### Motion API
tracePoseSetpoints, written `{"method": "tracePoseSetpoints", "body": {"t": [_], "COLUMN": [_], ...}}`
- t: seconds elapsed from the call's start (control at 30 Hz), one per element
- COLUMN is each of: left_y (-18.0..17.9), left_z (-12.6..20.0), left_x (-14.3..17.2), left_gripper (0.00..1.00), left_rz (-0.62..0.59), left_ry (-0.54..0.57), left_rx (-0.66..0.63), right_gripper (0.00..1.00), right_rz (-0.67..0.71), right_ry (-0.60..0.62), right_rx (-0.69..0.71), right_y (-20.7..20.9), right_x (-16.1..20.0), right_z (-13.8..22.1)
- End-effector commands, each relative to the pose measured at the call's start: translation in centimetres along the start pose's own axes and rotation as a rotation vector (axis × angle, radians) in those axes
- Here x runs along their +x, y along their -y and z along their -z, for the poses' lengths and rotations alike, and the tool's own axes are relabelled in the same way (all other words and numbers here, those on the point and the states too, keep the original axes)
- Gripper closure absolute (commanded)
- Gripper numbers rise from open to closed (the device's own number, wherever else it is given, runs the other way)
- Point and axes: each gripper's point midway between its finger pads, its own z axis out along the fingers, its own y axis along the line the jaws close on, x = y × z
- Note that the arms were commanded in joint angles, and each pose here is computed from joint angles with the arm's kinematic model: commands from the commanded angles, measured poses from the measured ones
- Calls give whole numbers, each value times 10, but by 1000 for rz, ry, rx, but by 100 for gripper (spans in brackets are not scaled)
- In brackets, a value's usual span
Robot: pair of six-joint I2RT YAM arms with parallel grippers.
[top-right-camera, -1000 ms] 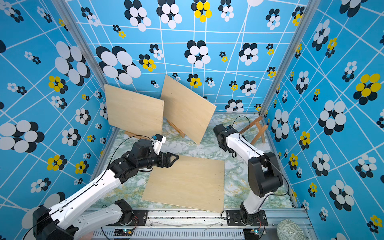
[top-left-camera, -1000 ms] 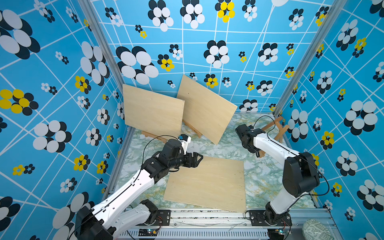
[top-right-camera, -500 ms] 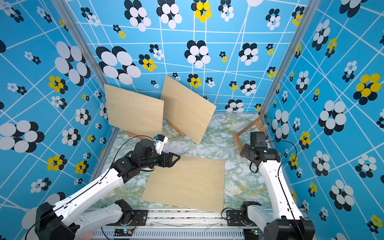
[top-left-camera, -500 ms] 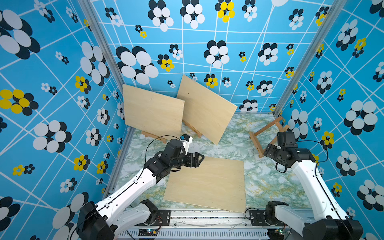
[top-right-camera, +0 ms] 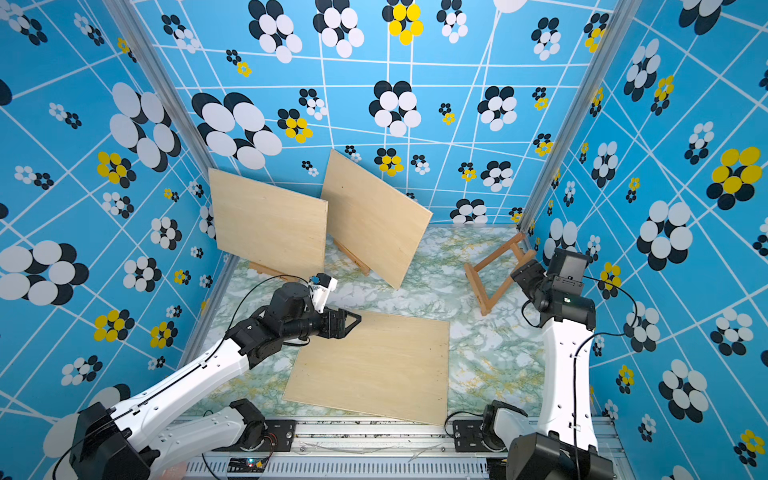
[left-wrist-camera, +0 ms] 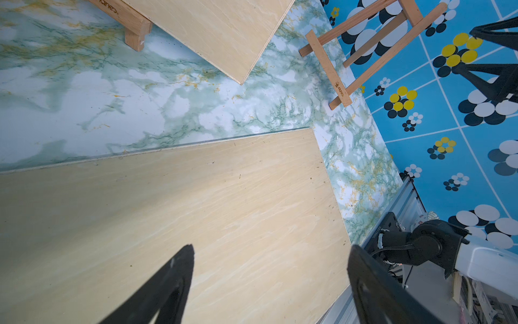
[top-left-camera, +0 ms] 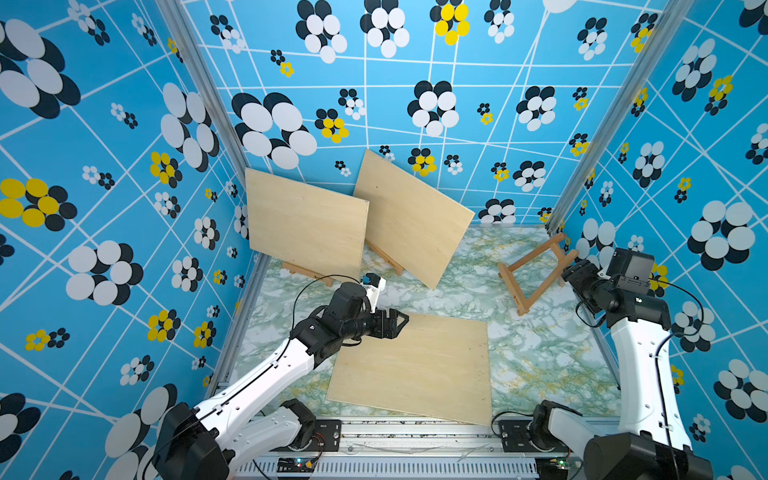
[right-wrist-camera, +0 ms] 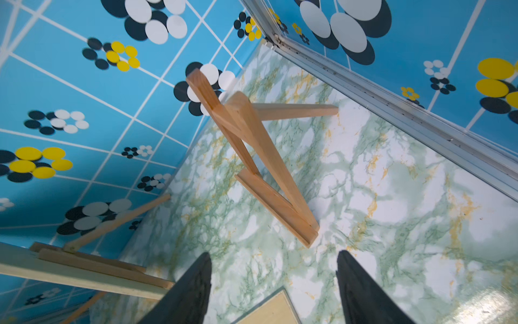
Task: Assemble the easel
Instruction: Move the easel to the center of the board.
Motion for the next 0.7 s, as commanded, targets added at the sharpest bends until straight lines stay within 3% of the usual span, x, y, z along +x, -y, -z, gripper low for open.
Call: {"method": "tracePoseSetpoints", "body": {"t": [0.0,0.47,0.67], "left_y": [0,-14,-18], "left_z": [0,-2,-5], "left_x": [0,4,4], "left_gripper": [12,12,12], "left_rz": [-10,2,12], "left_ry": [13,14,2], "left_rx": [21,13,17], "right_gripper": [33,40,45], "right_rz": [-53,-30,-14], "right_ry": [0,3,-7], "right_rx": [-45,-53,-117], "right_y": [-6,-22,-34], "right_x": [-13,-47,-52], "right_z": [-4,-29,-45]}}
